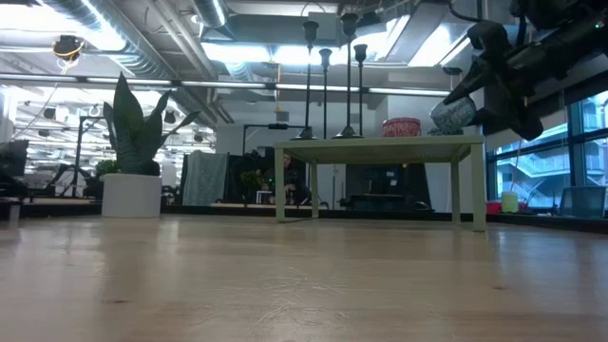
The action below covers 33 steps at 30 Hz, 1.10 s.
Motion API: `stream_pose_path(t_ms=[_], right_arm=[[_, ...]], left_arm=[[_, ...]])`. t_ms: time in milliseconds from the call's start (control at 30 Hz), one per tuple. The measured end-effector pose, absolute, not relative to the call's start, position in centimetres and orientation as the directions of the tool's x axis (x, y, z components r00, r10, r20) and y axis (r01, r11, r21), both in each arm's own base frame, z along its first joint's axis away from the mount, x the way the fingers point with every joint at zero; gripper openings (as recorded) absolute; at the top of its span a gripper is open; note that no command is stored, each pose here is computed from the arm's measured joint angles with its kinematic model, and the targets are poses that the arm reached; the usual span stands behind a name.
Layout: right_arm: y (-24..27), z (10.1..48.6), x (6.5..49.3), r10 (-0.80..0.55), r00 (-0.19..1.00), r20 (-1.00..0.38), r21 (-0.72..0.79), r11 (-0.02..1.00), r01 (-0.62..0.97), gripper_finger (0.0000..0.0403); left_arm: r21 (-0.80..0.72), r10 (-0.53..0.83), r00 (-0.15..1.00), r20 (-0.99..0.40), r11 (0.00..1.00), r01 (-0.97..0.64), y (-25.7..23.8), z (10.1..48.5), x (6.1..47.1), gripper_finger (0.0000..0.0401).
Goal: Pick & Place candle stick holders
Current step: Put the light blue scented candle on the shelf
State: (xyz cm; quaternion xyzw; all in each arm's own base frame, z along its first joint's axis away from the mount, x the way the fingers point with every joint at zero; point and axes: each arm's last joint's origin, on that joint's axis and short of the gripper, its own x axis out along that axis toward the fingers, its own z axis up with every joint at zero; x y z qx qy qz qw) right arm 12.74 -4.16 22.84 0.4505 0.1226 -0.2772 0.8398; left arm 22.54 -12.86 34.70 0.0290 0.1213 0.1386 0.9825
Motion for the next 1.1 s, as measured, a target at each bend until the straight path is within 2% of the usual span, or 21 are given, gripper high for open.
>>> stream_pose_path(t_ms=[100,467,600,1100], right_arm=[[-4.2,22.8,12.7,-0.355,0.816,-0.456,0.688,0.441,0.576,0.0205],[-4.1,22.8,12.7,-0.348,0.819,-0.456,0.647,0.502,0.574,0.0205],[-4.2,23.0,12.8,-0.371,0.816,-0.443,0.674,0.463,0.576,0.0205],[-4.3,22.9,12.7,-0.411,0.796,-0.445,0.643,0.472,0.603,0.0205]], left_arm=[[0.069,0.343,0.898,-0.274,0.939,-0.337,-11.2,33.9,23.3,0.0323],[0.112,0.358,0.882,-0.307,0.934,-0.34,-9.7,33.2,24.0,0.0323],[0.118,0.353,0.883,-0.31,0.936,-0.333,-9.7,33.2,24.0,0.0323],[0.132,0.346,0.884,-0.316,0.938,-0.32,-9.7,33.2,24.0,0.0323]])
